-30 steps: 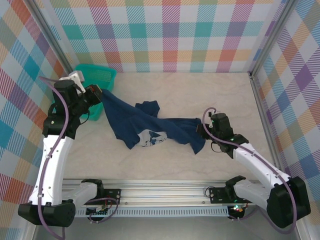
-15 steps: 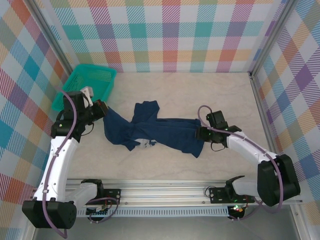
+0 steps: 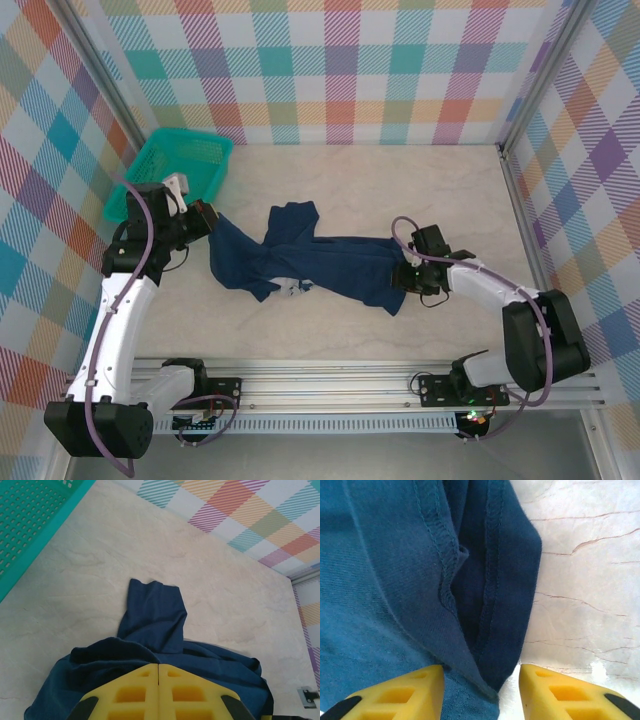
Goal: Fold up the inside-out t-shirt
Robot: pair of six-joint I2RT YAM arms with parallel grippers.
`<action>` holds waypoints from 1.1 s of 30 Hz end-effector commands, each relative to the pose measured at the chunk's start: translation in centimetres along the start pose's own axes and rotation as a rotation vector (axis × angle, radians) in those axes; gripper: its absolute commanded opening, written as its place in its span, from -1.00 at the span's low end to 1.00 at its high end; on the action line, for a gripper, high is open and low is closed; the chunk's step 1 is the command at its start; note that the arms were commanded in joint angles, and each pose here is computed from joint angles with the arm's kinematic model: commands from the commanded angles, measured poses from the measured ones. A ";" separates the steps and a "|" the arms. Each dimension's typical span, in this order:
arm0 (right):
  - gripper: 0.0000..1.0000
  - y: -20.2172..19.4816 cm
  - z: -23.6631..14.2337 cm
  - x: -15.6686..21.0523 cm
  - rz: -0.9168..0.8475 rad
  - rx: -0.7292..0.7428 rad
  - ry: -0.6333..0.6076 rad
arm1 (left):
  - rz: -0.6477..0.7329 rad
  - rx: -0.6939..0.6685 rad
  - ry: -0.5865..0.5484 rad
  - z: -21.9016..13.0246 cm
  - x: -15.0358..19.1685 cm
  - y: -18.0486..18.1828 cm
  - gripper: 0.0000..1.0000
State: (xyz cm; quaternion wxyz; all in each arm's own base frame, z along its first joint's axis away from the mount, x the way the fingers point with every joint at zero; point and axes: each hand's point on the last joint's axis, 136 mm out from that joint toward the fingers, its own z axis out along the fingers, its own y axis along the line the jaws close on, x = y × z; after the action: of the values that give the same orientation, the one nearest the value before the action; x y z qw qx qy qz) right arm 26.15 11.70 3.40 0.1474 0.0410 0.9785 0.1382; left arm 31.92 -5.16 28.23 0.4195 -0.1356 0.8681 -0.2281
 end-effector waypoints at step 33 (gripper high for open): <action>-1.00 10.0 -44.3 -12.8 -0.346 -0.230 -1.132 | 0.255 0.047 -0.864 -29.9 -16.6 -11.8 -1.00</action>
State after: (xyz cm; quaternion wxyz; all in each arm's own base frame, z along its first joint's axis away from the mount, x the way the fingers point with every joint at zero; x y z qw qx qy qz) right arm 27.09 9.28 49.37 0.6606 -0.0545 0.7202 0.2049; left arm 21.80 -0.89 58.76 0.7391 -0.1053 0.6462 -0.1584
